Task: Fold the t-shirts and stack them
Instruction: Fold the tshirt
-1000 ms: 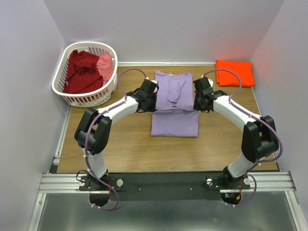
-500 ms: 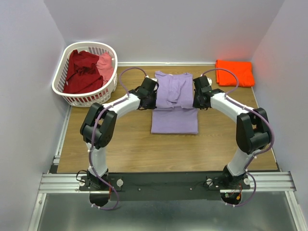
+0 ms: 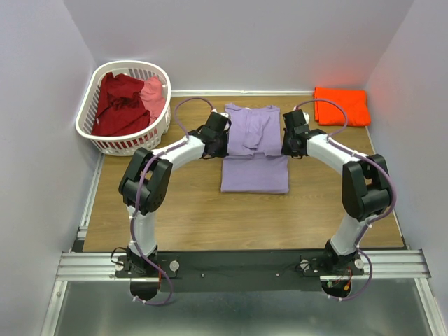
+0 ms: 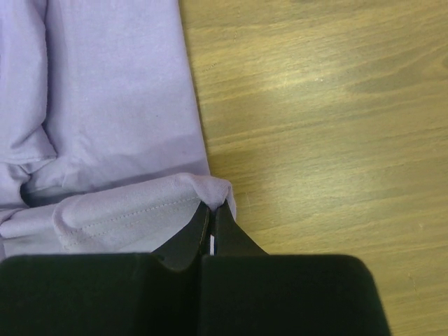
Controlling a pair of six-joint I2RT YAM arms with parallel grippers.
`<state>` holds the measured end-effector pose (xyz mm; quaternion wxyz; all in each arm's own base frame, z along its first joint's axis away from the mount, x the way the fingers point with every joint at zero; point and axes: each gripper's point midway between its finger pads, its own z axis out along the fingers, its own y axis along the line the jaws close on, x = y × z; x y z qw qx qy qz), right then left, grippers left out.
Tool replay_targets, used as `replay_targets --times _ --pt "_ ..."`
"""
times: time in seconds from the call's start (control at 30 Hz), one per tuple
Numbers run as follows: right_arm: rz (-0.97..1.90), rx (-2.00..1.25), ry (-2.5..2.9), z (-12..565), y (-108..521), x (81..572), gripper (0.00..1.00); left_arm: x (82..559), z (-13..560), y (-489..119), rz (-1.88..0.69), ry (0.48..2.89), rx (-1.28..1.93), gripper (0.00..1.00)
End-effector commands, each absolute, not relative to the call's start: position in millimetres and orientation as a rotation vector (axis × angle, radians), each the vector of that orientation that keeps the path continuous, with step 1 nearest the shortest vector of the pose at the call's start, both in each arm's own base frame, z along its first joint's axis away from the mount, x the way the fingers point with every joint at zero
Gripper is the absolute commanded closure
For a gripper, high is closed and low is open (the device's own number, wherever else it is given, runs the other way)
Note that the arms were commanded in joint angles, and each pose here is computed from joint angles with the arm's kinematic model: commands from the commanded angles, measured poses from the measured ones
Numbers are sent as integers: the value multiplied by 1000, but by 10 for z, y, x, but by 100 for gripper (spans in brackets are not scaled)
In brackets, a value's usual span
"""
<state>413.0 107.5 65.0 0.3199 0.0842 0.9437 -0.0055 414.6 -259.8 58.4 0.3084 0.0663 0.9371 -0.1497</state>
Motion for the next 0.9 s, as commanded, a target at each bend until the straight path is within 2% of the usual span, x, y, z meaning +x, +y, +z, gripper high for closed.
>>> replay_targets --times 0.0,0.1,0.27,0.37,0.43,0.6,0.7,0.73,0.8,0.87 --pt "-45 231 2472 570 1002 4233 99 4255 502 -2462 -329 2473 143 100" --pt "-51 230 2492 483 1005 4223 99 4248 444 -2481 -341 2487 147 100" --pt "-39 218 2514 409 1030 4201 94 4216 401 -2496 -353 2496 157 80" --pt "-23 218 2508 450 1043 4210 82 4215 427 -2500 -360 2489 153 66" --pt "4 207 2494 531 1082 4230 63 4239 510 -2499 -365 2471 147 60" --pt "100 174 2429 891 1181 4247 59 4227 846 -2505 -395 2411 129 44" --pt "223 137 2408 1082 1337 4167 60 4126 973 -2484 -403 2391 96 43" --pt "274 118 2404 1118 1415 4145 64 4090 1128 -2487 -415 2357 86 44" --pt "331 92 2408 1110 1540 4056 73 3940 1150 -2532 -423 2344 69 48" --pt "450 53 2402 1131 1765 3979 76 3749 1206 -2665 -480 2309 79 60"
